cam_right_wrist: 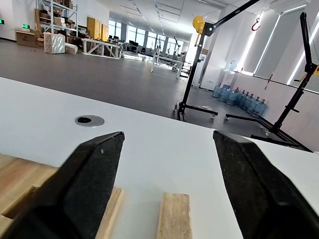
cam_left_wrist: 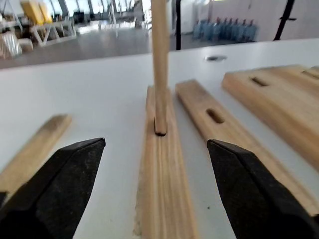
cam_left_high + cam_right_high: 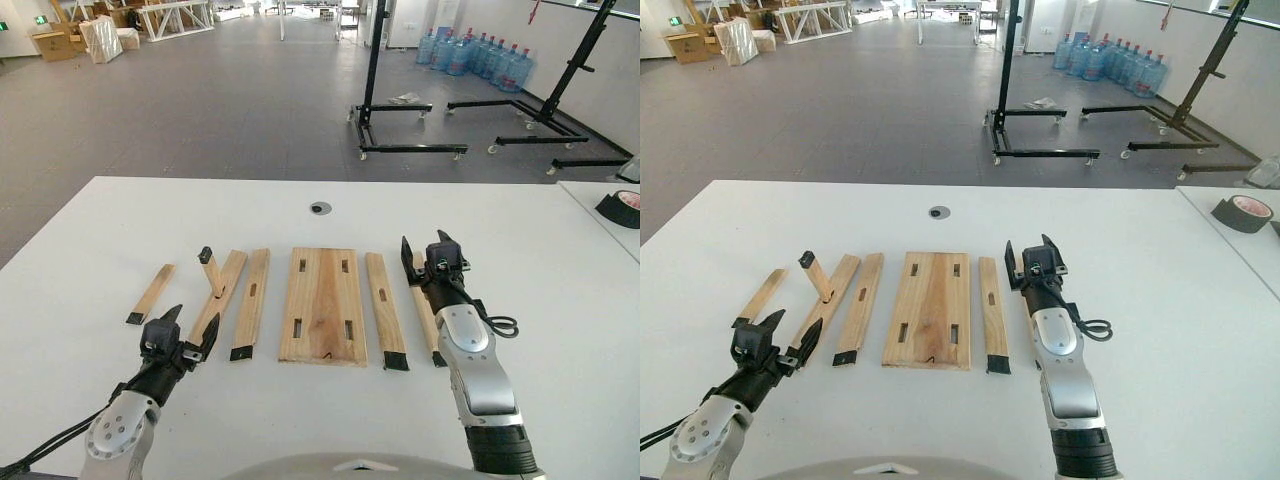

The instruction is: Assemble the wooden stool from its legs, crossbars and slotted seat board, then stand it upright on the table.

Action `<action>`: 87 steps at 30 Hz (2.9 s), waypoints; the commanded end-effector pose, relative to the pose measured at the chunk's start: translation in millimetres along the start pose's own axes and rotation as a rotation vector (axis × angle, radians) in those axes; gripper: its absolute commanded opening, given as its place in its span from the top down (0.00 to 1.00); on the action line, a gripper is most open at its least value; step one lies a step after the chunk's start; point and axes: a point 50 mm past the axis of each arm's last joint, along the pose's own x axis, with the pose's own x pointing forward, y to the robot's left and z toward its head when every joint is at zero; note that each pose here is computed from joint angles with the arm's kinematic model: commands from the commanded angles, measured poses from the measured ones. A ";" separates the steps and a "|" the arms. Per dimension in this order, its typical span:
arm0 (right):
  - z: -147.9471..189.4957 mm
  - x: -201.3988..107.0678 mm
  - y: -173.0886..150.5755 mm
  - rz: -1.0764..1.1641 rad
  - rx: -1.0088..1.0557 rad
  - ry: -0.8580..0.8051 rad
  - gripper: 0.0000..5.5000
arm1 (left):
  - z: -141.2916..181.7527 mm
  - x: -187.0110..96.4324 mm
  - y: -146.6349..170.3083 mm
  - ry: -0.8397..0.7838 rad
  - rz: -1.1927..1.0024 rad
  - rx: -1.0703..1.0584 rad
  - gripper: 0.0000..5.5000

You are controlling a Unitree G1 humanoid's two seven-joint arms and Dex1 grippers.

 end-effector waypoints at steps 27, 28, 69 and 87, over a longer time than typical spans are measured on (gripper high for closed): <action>9.5 4.2 4.5 0.019 -0.003 -0.012 0.40 | -5.8 22.8 -1.2 0.364 0.010 -0.086 0.63; 9.3 4.1 4.1 0.017 -0.004 -0.012 0.40 | -1.0 24.9 -0.8 0.328 0.017 -0.096 0.63; 89.7 -23.8 54.9 1.285 1.156 -0.015 0.40 | 92.0 12.8 -35.7 0.004 -1.450 -0.524 0.63; 101.0 -14.4 43.7 1.409 1.061 0.095 0.40 | 83.5 10.9 -41.2 0.038 -1.439 -0.494 0.63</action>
